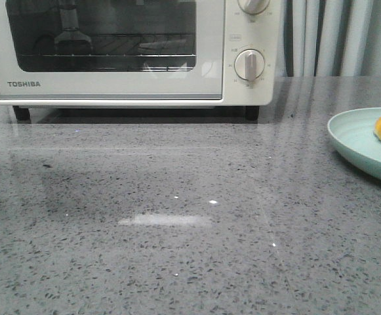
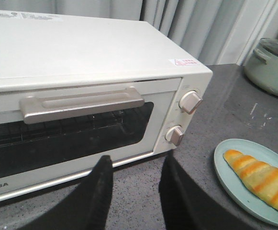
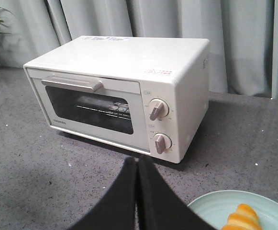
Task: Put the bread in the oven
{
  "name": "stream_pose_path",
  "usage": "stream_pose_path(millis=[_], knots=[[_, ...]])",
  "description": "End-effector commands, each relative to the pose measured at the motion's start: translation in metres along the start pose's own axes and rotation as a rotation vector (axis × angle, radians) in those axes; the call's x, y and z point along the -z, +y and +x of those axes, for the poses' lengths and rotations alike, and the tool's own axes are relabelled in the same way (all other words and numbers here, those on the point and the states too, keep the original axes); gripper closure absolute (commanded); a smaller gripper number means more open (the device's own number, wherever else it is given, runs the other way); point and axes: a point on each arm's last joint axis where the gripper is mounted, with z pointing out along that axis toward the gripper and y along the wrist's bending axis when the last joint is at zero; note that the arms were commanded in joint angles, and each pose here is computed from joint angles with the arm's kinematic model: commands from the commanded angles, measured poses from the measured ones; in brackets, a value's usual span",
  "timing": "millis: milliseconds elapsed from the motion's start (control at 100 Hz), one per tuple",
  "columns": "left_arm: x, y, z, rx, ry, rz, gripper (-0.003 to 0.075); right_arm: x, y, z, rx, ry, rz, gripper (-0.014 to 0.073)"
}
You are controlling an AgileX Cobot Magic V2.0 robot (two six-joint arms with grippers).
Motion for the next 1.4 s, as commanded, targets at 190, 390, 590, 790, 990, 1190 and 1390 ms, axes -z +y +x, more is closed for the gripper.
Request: stream_pose_path(millis=[190,390,590,790,990,1190,1390], knots=[[-0.031,0.010,-0.015,0.038,-0.113,-0.057,0.0613,0.001,0.001,-0.012,0.005,-0.056,-0.004,0.0660],[-0.038,0.016,-0.020,0.040,-0.192,-0.099,0.0740,0.001,0.001,-0.012,0.005,-0.054,-0.004,0.0660],[-0.040,0.012,-0.028,-0.003,-0.300,-0.107,0.0740,0.001,0.001,-0.011,0.005,-0.045,-0.005,0.0660],[-0.068,-0.011,-0.019,-0.084,-0.329,-0.043,0.0740,0.001,0.001,-0.011,0.005,-0.045,-0.005,0.0660],[-0.097,-0.021,-0.009,-0.130,-0.381,-0.036,0.0740,0.001,0.001,-0.009,0.005,-0.030,-0.006,0.0660],[-0.116,-0.012,-0.004,-0.136,-0.420,-0.091,0.0740,0.001,0.001,-0.008,0.005,-0.016,-0.007,0.0660],[-0.127,-0.003,0.001,-0.156,-0.418,-0.126,0.0740,0.001,0.001,-0.008,0.005,-0.009,-0.008,0.0660]])
